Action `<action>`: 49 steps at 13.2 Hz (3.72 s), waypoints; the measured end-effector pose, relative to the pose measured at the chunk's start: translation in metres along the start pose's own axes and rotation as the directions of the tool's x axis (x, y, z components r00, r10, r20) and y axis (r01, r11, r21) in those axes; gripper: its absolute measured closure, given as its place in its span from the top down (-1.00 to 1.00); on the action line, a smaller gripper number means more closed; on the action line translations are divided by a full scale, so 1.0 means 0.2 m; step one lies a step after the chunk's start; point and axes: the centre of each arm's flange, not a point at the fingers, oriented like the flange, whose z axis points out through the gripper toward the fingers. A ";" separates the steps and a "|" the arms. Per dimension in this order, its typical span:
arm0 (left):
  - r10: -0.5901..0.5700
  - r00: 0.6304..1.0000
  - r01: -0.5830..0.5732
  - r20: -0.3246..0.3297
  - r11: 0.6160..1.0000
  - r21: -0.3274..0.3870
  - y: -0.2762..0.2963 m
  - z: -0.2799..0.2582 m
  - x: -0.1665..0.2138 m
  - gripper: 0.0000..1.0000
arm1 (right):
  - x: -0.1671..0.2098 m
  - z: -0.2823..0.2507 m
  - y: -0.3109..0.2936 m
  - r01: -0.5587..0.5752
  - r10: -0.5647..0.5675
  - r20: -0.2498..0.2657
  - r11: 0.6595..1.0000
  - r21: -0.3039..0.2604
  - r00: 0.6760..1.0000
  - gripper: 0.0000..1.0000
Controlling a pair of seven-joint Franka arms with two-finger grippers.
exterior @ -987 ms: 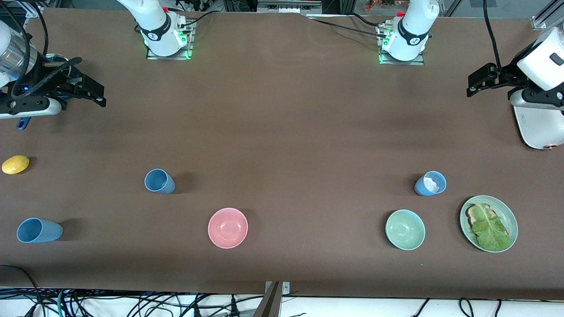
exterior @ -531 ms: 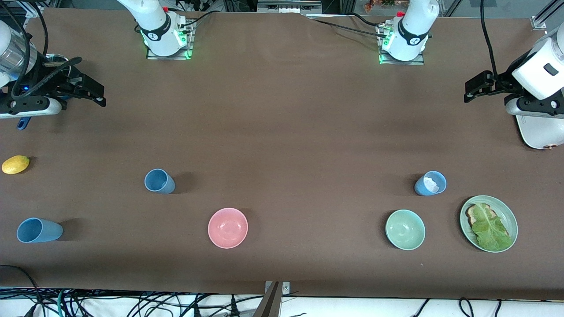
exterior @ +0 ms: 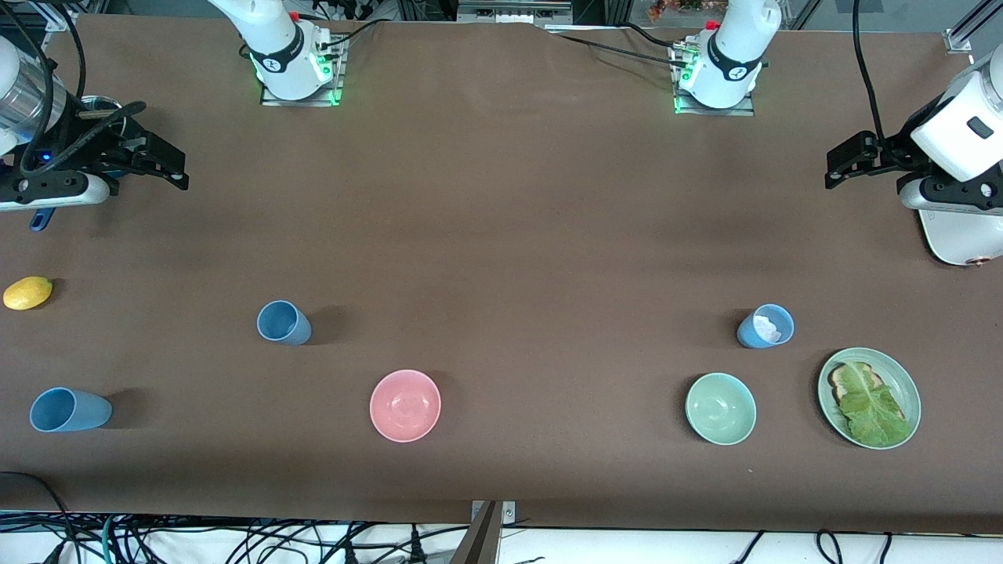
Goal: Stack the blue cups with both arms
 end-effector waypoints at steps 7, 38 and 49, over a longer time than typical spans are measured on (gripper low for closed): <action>0.000 1.000 0.000 0.000 1.000 0.000 0.00 0.00 0.00 1.00 | 0.00 0.00 0.00 0.000 0.000 0.000 1.000 0.000 1.000 1.00; -0.001 0.998 0.001 -0.059 1.000 -0.001 0.00 0.08 0.14 1.00 | 0.01 0.02 0.00 0.001 -0.001 0.006 1.000 0.000 1.000 1.00; -0.004 0.996 0.003 -0.087 1.000 -0.003 -0.01 0.56 0.37 1.00 | 0.01 0.02 0.00 0.001 -0.001 0.008 1.000 0.000 1.000 1.00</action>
